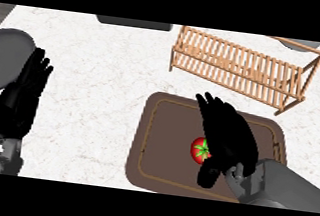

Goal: Pick the tomato from the tray and place it in the tiered shelf

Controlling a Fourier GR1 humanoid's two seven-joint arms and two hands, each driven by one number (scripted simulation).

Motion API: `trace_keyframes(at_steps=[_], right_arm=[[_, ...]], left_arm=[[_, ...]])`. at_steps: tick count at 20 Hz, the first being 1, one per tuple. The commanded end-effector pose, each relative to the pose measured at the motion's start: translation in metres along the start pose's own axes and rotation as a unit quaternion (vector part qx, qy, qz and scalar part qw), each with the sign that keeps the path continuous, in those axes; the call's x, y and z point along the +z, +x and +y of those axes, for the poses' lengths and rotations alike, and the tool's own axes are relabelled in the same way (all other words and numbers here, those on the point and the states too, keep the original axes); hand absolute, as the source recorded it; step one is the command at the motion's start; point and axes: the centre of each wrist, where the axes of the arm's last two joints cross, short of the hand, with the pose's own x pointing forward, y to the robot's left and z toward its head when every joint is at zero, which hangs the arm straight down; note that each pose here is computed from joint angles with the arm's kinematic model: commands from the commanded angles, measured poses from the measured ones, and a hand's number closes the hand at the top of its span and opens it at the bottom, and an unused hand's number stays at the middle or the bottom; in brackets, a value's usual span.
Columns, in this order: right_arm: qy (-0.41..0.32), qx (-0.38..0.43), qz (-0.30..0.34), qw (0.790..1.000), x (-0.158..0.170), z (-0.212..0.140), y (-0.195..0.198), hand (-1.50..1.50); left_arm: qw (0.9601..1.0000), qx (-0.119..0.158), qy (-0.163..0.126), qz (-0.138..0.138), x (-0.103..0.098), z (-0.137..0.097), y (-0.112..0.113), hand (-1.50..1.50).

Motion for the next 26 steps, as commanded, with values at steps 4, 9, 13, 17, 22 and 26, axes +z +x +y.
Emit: trace_keyframes(at_steps=[4, 9, 13, 17, 22, 26], right_arm=[[0.017, 0.016, 0.073, 0.997, -0.006, 0.020, -0.012, -1.50], [0.014, 0.018, 0.071, 0.997, -0.007, 0.030, 0.001, -1.50], [0.007, 0.001, 0.059, 0.998, -0.001, 0.050, -0.011, -1.50], [0.009, 0.003, 0.049, 0.999, -0.031, 0.063, -0.018, -1.50], [0.009, 0.002, 0.052, 0.999, -0.024, 0.075, -0.029, -1.50], [0.030, -0.007, 0.063, 0.998, -0.041, 0.074, -0.031, -1.50]], left_arm=[[1.0000, 0.002, 0.003, 0.000, 0.004, 0.007, -0.013, 0.00], [1.0000, -0.006, -0.006, -0.001, 0.004, -0.008, -0.012, 0.00], [1.0000, 0.003, 0.001, -0.004, 0.011, -0.001, -0.018, 0.00], [1.0000, -0.004, -0.002, -0.008, -0.006, 0.004, -0.005, 0.00], [1.0000, 0.005, 0.003, 0.004, -0.002, -0.012, 0.004, 0.00], [0.9999, -0.005, 0.005, -0.011, 0.015, 0.016, -0.004, 0.00]])
